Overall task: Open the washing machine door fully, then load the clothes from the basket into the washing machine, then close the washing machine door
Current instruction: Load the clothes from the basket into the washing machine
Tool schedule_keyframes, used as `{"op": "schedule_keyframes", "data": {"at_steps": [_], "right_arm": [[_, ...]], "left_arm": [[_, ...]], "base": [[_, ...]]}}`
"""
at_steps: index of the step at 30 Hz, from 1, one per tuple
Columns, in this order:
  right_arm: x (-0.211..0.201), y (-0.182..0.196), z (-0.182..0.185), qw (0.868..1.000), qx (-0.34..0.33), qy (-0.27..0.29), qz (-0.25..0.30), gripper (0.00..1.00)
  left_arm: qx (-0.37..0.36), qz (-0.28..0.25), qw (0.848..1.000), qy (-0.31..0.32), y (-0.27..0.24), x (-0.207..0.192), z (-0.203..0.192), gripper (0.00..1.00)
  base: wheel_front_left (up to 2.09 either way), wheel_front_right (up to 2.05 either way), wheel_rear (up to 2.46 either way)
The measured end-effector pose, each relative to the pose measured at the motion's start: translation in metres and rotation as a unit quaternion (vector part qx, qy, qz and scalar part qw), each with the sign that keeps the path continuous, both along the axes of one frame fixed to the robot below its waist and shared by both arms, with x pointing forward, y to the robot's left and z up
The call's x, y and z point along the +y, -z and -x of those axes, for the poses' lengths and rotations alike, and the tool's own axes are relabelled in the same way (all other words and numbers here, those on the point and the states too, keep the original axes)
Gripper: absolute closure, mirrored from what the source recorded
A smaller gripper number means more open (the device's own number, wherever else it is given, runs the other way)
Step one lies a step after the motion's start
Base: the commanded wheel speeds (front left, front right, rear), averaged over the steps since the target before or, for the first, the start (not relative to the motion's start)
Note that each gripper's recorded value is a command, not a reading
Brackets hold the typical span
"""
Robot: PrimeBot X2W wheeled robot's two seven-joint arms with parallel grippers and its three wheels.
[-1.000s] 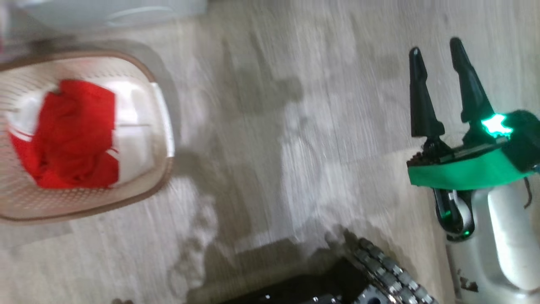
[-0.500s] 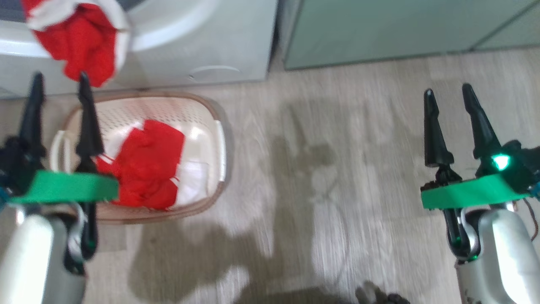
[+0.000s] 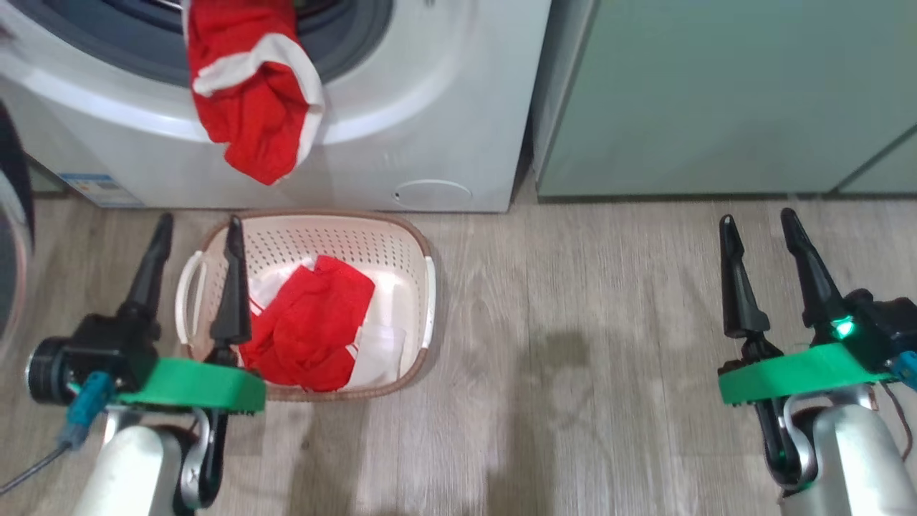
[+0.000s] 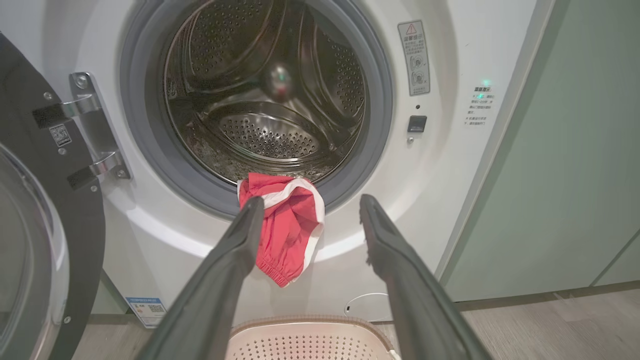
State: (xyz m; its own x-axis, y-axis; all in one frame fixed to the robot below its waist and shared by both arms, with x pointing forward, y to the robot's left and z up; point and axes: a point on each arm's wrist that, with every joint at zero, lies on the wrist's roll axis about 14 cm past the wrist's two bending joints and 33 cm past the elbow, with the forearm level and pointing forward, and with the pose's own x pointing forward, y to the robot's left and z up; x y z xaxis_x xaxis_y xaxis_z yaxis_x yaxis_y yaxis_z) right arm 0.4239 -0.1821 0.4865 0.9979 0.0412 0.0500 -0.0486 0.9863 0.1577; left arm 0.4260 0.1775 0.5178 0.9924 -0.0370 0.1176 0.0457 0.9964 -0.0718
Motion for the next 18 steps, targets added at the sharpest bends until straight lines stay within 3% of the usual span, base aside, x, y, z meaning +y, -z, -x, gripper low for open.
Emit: {"op": "schedule_keyframes", "data": {"at_steps": [18], "right_arm": [[0.007,-0.004,0.003,1.000,-0.003,-0.010,-0.001,0.00]], "left_arm": [[0.014,-0.005,1.000,-0.005,0.008,0.005,0.008,0.00]], "base": [[0.00,0.00,0.00]]}}
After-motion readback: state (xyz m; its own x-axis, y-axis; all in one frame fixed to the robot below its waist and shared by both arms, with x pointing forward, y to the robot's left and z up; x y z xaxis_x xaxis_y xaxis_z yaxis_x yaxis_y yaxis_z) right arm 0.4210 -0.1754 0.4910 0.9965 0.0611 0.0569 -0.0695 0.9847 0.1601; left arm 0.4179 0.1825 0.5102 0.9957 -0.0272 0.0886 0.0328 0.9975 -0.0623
